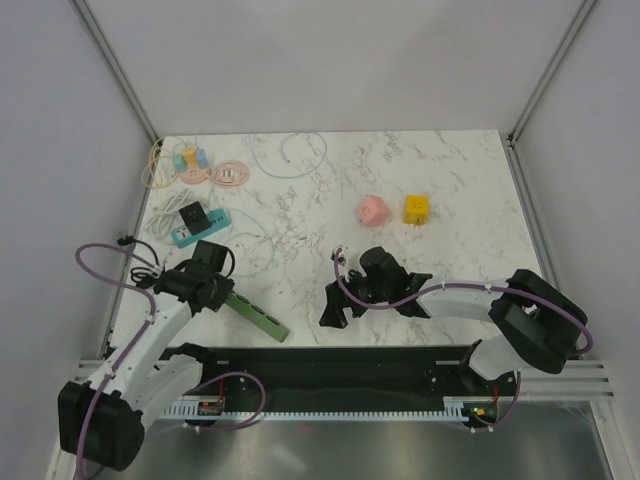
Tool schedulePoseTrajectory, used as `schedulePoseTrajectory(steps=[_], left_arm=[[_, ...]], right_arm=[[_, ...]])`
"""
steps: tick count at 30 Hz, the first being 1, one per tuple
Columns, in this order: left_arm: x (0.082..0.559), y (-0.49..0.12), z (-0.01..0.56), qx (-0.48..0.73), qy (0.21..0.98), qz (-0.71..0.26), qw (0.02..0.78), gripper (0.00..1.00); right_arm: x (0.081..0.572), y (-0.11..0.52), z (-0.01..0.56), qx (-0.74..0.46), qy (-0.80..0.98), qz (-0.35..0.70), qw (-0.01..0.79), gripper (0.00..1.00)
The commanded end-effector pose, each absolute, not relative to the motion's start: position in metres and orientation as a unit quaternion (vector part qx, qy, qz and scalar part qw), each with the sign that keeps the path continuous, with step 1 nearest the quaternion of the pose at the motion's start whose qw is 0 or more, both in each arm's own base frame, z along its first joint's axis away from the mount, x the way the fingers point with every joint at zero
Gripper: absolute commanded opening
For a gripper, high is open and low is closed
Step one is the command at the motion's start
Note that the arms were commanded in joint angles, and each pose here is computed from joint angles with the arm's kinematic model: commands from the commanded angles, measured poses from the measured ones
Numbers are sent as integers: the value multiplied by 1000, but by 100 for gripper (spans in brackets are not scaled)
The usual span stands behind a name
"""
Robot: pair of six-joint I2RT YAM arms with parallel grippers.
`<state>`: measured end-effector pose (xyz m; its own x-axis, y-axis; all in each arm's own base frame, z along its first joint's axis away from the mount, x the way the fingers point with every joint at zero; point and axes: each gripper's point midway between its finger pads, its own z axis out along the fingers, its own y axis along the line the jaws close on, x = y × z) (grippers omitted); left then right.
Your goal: Pull the plug off the socket
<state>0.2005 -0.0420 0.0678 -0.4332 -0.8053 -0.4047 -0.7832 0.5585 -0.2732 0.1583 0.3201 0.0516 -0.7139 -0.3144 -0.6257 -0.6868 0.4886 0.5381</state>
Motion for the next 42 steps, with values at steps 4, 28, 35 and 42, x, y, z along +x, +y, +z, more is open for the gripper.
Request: schedulePoseTrajectory(steps=[4, 28, 35, 42], left_arm=[[175, 13, 89, -576, 753, 32, 317, 2], [199, 66, 161, -544, 751, 121, 355, 100], [271, 37, 203, -508, 764, 10, 397, 100], [364, 37, 224, -432, 784, 7, 445, 100]], right_arm=[[153, 325, 64, -305, 814, 437, 231, 98], [147, 327, 62, -305, 812, 449, 215, 98], [148, 327, 55, -304, 819, 441, 204, 98], [159, 316, 58, -318, 834, 392, 223, 98]])
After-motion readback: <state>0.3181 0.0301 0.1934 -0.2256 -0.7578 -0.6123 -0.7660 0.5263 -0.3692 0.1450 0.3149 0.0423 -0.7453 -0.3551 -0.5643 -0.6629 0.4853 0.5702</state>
